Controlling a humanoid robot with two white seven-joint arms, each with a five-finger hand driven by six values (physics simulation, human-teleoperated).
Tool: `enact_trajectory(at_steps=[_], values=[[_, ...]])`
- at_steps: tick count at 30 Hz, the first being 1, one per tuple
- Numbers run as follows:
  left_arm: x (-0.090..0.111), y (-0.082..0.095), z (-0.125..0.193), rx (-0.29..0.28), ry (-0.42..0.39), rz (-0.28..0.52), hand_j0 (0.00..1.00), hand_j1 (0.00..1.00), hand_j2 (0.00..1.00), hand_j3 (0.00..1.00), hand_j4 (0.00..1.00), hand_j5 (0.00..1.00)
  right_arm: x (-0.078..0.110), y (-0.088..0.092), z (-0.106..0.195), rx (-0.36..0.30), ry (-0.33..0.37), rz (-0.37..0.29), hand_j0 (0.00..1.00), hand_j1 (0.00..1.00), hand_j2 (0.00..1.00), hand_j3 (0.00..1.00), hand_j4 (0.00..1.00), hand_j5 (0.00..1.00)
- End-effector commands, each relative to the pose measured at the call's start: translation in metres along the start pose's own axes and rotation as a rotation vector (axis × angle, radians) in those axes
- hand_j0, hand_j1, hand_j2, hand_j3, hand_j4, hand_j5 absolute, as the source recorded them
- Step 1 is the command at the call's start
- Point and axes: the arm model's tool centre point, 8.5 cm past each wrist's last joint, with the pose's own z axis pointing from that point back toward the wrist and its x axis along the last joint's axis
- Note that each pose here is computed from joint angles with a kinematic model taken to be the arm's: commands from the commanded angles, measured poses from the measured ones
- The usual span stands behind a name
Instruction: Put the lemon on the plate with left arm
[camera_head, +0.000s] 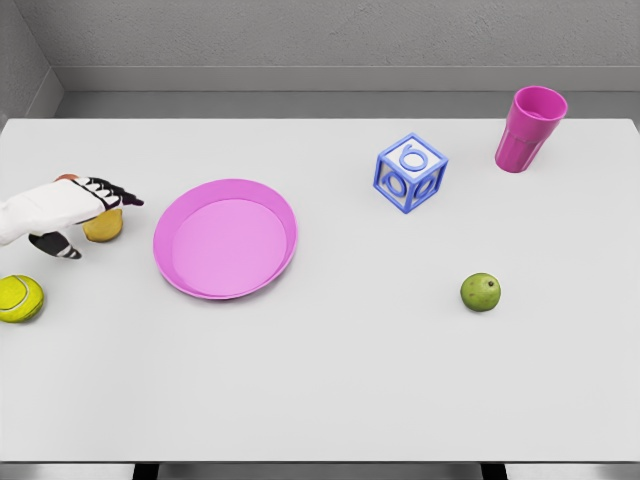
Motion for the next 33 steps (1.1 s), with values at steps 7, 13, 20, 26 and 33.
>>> enact_trajectory(at_steps=[7,13,20,26,33], values=[[-0.003,0.002,-0.006,0.01,0.009,0.015,1.0,1.0,1.0,1.0,1.0,1.0,0.0,0.0,0.0,0.0,0.0,0.0,1.0,1.0,1.0,1.0,1.0,1.0],[-0.01,-0.006,-0.008,-0.003,0.032,0.036,1.0,1.0,1.0,1.0,1.0,1.0,0.0,0.0,0.0,0.0,0.0,0.0,1.0,1.0,1.0,1.0,1.0,1.0],[-0.012,-0.005,-0.018,-0.003,0.044,0.041,1.0,1.0,1.0,1.0,1.0,1.0,0.0,0.0,0.0,0.0,0.0,0.0,1.0,1.0,1.0,1.0,1.0,1.0],[-0.012,-0.003,-0.019,0.002,0.043,0.04,1.0,1.0,1.0,1.0,1.0,1.0,0.0,0.0,0.0,0.0,0.0,0.0,1.0,1.0,1.0,1.0,1.0,1.0],[-0.012,0.0,-0.019,0.009,0.041,0.04,1.0,1.0,1.0,1.0,1.0,1.0,0.0,0.0,0.0,0.0,0.0,0.0,1.0,1.0,1.0,1.0,1.0,1.0]])
